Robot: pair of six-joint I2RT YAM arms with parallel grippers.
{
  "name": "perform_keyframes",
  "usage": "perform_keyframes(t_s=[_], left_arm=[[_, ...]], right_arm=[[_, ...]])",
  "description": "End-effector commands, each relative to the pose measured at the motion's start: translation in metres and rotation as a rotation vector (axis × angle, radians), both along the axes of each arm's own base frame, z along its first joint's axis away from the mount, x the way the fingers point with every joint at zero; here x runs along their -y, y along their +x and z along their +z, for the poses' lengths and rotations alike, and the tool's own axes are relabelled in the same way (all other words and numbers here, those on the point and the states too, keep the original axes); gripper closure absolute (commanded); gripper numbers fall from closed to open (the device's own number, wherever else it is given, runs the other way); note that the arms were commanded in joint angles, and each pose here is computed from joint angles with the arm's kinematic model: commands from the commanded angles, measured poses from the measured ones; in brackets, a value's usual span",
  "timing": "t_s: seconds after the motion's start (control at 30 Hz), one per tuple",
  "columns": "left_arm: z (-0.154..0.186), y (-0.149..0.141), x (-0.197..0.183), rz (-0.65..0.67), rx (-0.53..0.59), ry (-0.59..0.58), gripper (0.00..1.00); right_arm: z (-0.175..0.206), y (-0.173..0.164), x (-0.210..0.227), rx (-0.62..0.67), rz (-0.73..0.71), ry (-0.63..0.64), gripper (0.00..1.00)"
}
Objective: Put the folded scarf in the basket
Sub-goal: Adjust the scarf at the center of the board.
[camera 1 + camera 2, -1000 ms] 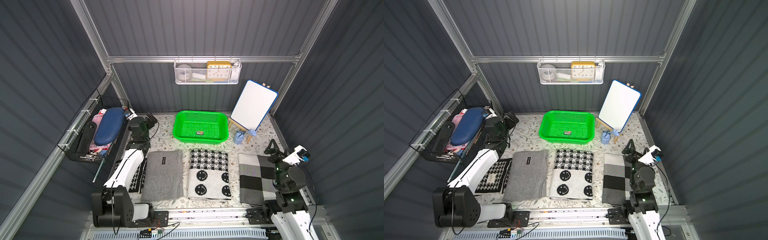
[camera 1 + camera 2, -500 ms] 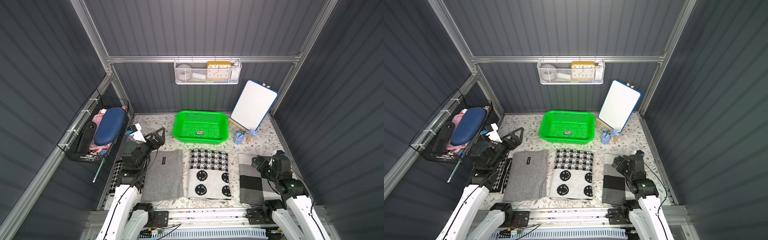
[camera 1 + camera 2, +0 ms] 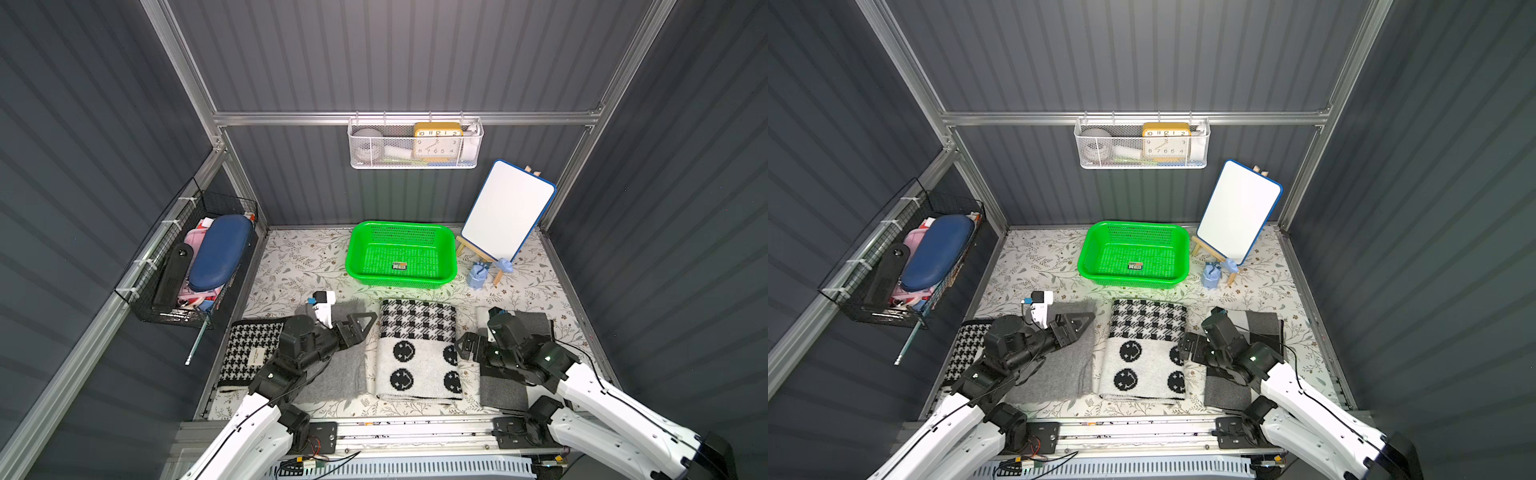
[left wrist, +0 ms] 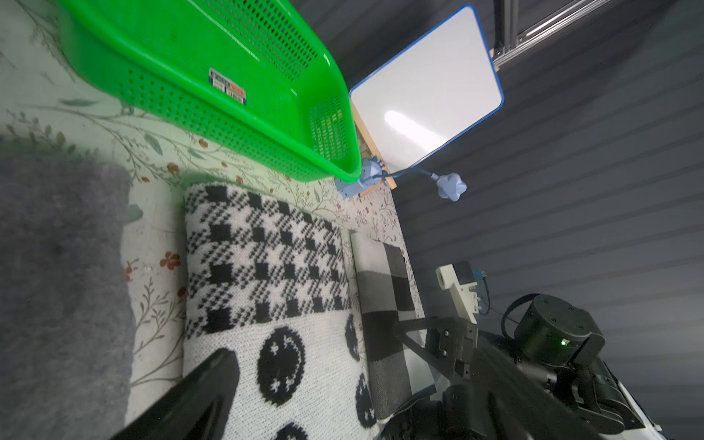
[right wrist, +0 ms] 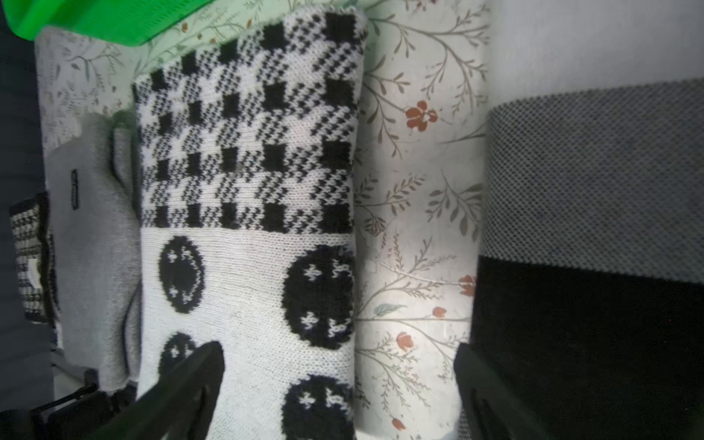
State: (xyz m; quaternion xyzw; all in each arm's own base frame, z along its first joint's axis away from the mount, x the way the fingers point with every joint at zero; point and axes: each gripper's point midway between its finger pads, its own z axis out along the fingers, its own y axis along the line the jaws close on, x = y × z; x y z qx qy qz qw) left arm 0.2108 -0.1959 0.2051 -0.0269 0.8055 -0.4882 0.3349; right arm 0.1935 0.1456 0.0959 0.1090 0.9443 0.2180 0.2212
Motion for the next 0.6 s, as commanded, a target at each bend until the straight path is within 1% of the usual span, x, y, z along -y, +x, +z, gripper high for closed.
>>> perform_keyframes(t_s=[0.0,0.07,0.13,0.3,0.43,0.57], left_arm=[[-0.030,-0.007,0.013,-0.003,-0.126,0.036,0.02],[-0.041,-0.012,0.025,-0.026,-0.173,0.058,0.02],[-0.050,-0.018,0.039,-0.050,-0.200,0.079,0.03],[-0.082,-0.035,0.066,-0.088,-0.306,0.141,0.04],[-0.101,-0.040,0.072,-0.095,-0.345,0.174,0.06],[-0.114,-0.039,0.071,-0.085,-0.372,0.205,0.08]], right_arm=[[-0.003,0.014,0.005,0.037,-0.095,-0.014,0.02],[-0.006,0.017,0.006,0.038,-0.120,-0.011,0.02],[-0.005,0.024,0.003,0.068,-0.142,0.016,0.03],[-0.004,0.036,-0.005,0.120,-0.187,0.098,0.10],[-0.006,0.043,-0.010,0.113,-0.223,0.140,0.15],[-0.008,0.053,-0.024,0.120,-0.215,0.194,0.17]])
